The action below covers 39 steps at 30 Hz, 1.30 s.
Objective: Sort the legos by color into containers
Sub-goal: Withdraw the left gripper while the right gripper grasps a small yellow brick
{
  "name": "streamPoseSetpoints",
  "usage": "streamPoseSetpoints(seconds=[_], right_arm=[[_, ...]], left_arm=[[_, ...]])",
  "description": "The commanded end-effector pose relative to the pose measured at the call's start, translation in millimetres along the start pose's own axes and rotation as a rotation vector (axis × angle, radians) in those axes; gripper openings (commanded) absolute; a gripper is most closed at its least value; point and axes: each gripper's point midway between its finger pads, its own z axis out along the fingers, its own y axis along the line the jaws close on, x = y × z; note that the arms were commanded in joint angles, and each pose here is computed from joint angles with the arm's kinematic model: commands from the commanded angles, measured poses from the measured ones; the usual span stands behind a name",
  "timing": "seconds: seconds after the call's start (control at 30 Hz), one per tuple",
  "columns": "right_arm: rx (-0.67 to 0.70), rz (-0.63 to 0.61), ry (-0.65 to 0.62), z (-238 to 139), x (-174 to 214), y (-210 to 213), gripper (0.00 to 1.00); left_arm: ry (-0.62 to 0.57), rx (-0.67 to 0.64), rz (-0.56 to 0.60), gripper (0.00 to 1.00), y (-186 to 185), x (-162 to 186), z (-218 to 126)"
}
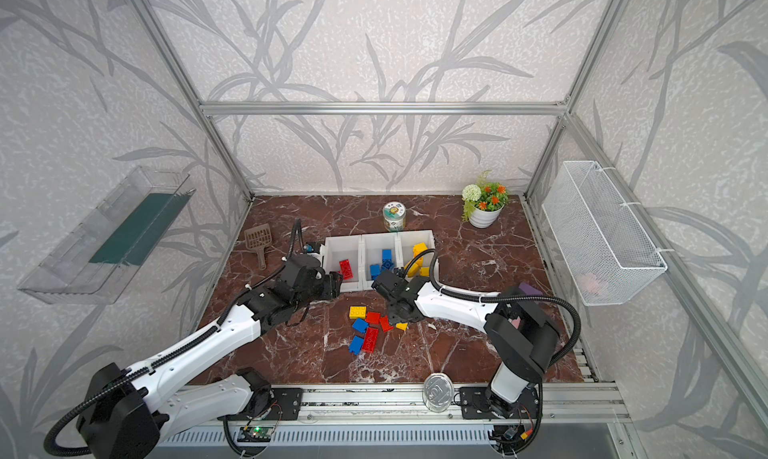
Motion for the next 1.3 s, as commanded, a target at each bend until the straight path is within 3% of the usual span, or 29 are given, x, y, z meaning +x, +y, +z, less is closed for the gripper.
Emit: streamPoseSetpoints(seconds=[0.0, 0.47, 0.73, 1.07, 1.27], right_arm=[[0.011, -0.006, 0.015, 4, 1, 4, 0.63], [0.099, -0.005, 0.079, 15, 28, -16, 0.61], [0.083, 0.026, 0.067, 11, 36, -22, 0.53], [0.062, 0.001, 0.067, 17, 32, -12, 0.33], [0.048, -0.020, 0.033, 4, 23, -9, 0.31]], left_arm=[[-0.013, -0.020, 0.003, 0.66, 6, -2, -3], [0.005, -0.010, 0.003, 0.67, 5, 2, 1], [0.016, -0.005, -0.003, 0.67, 5, 4, 3], [0.017, -0.005, -0.005, 0.67, 6, 7, 1], [0.007, -0.011, -0.012, 0.67, 9, 8, -2]])
